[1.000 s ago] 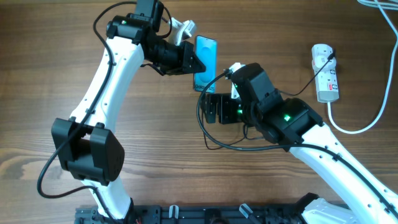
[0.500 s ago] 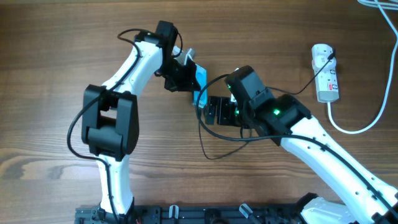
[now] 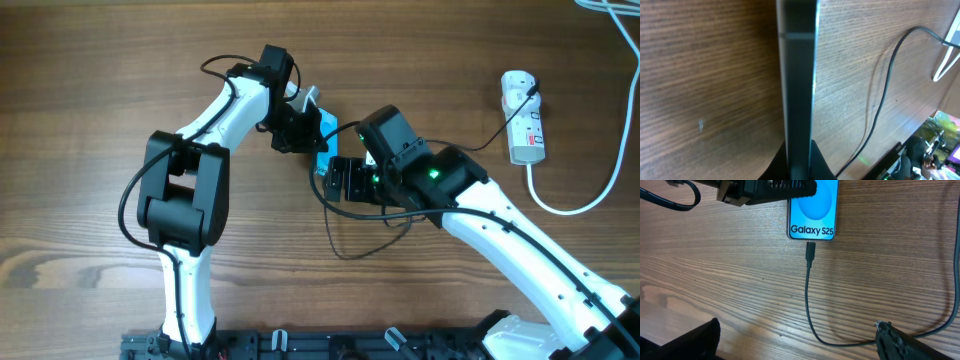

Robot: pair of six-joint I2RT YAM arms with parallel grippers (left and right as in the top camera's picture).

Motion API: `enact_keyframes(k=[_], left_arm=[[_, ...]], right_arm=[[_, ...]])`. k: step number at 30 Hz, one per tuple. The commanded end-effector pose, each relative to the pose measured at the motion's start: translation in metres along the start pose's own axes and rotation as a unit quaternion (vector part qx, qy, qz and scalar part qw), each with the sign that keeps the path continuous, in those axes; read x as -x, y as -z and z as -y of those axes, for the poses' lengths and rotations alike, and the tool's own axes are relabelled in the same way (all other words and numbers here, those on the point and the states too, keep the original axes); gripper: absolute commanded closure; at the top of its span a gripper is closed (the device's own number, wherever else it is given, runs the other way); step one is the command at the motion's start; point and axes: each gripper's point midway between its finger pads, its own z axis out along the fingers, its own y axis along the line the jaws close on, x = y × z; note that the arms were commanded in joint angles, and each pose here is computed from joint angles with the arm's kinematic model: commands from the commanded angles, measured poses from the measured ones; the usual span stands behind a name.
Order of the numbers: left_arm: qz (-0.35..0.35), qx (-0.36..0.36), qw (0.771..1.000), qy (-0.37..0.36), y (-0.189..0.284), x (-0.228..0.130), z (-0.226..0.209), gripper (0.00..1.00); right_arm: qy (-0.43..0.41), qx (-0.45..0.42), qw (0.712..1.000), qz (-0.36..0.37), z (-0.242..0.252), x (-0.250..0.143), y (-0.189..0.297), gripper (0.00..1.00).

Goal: Plug charger to phone and switch on socket
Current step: 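Lower the connected phone and plug together onto the table, then open both grippers and lift away from the phone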

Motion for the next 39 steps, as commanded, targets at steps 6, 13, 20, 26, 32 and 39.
enact_keyframes(k=[6, 13, 20, 26, 32, 39], left_arm=[[-0.005, 0.009, 1.0, 0.005, -0.015, -0.006, -0.014, 0.91], [-0.003, 0.043, 0.999, 0.008, -0.014, -0.007, -0.026, 0.71], [-0.013, 0.114, 0.993, 0.023, -0.01, -0.015, -0.051, 0.27], [0.048, 0.203, 0.976, 0.059, 0.047, -0.014, -0.059, 0.0], [0.278, 0.183, 0.941, 0.065, 0.204, -0.006, -0.006, 0.0], [0.306, 0.174, 0.934, 0.054, 0.225, -0.014, 0.008, 0.0]], right_arm=[[-0.01, 0.001, 1.0, -0.011, 0.002, -0.004, -0.004, 0.0], [-0.01, 0.008, 1.0, -0.018, 0.0, -0.007, -0.004, 0.0], [-0.03, -0.016, 0.999, -0.04, 0.011, -0.018, -0.003, 0.0], [-0.033, -0.03, 0.998, -0.039, 0.023, -0.006, 0.015, 0.0], [-0.124, -0.194, 0.97, 0.076, 0.14, 0.083, 0.145, 0.0], [-0.276, -0.365, 0.874, 0.161, 0.328, 0.129, 0.189, 0.0]])
